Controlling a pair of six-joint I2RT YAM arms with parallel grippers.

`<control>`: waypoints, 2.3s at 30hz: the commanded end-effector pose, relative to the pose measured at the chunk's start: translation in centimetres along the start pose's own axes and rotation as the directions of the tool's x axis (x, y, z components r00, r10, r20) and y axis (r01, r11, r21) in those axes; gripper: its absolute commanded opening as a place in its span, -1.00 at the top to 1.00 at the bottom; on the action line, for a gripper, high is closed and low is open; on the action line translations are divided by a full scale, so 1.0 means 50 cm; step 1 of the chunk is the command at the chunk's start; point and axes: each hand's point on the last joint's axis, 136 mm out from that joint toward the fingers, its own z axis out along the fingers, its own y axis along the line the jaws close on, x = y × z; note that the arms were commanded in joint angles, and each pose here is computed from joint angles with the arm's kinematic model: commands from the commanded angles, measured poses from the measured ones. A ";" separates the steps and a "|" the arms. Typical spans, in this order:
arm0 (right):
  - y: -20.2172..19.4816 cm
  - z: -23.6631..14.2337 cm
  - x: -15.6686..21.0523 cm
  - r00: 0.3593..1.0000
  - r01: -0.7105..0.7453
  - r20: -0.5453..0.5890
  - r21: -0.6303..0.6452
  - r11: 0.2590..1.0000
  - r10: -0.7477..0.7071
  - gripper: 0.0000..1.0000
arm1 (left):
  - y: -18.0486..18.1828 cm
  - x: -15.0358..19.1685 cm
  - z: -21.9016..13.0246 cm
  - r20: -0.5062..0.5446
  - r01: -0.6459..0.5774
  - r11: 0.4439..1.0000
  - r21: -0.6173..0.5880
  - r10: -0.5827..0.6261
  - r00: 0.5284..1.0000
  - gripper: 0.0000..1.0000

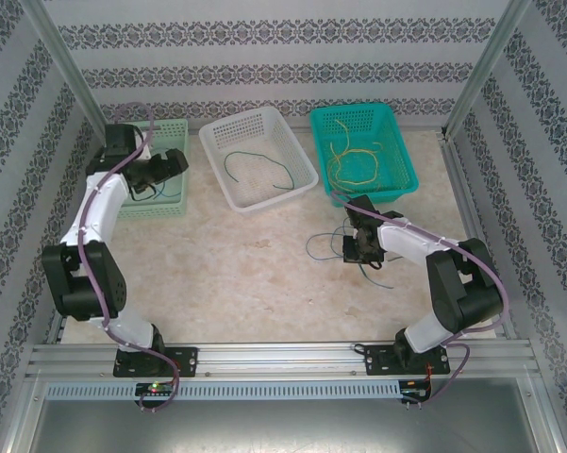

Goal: Untangle the cables

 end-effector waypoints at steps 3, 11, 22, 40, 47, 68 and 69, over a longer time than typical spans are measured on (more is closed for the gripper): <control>0.022 -0.039 0.000 0.999 0.009 0.041 -0.029 1.000 -0.008 0.32 | -0.133 0.066 -0.019 0.038 -0.200 0.977 0.068 0.198 0.979 -0.99; 0.020 -0.078 -0.046 0.982 -0.119 0.124 -0.160 0.980 0.140 0.09 | -0.287 0.284 0.010 -0.078 -0.430 0.865 0.257 0.463 0.883 -0.86; -0.006 -0.122 -0.078 0.937 -0.223 0.194 -0.310 0.924 0.291 -0.47 | -0.441 0.513 0.136 -0.209 -0.648 0.647 0.401 0.753 0.624 -0.60; -0.051 -0.146 -0.083 0.883 -0.266 0.285 -0.353 0.897 0.374 -0.70 | -0.495 0.620 0.306 -0.352 -0.634 0.647 0.423 0.762 0.544 -0.14; -0.050 -0.144 -0.083 0.887 -0.261 0.279 -0.356 0.897 0.368 -0.72 | -0.485 0.635 0.323 -0.373 -0.612 0.676 0.410 0.737 0.564 0.55; 0.039 -0.143 -0.094 0.907 -0.154 0.299 -0.420 0.894 0.297 -0.59 | -0.480 0.456 0.093 -0.097 -0.713 0.656 0.248 0.749 0.655 1.00; 0.044 -0.142 -0.096 0.909 -0.149 0.298 -0.423 0.894 0.293 -0.59 | -0.480 0.448 0.077 -0.077 -0.715 0.654 0.245 0.749 0.658 1.00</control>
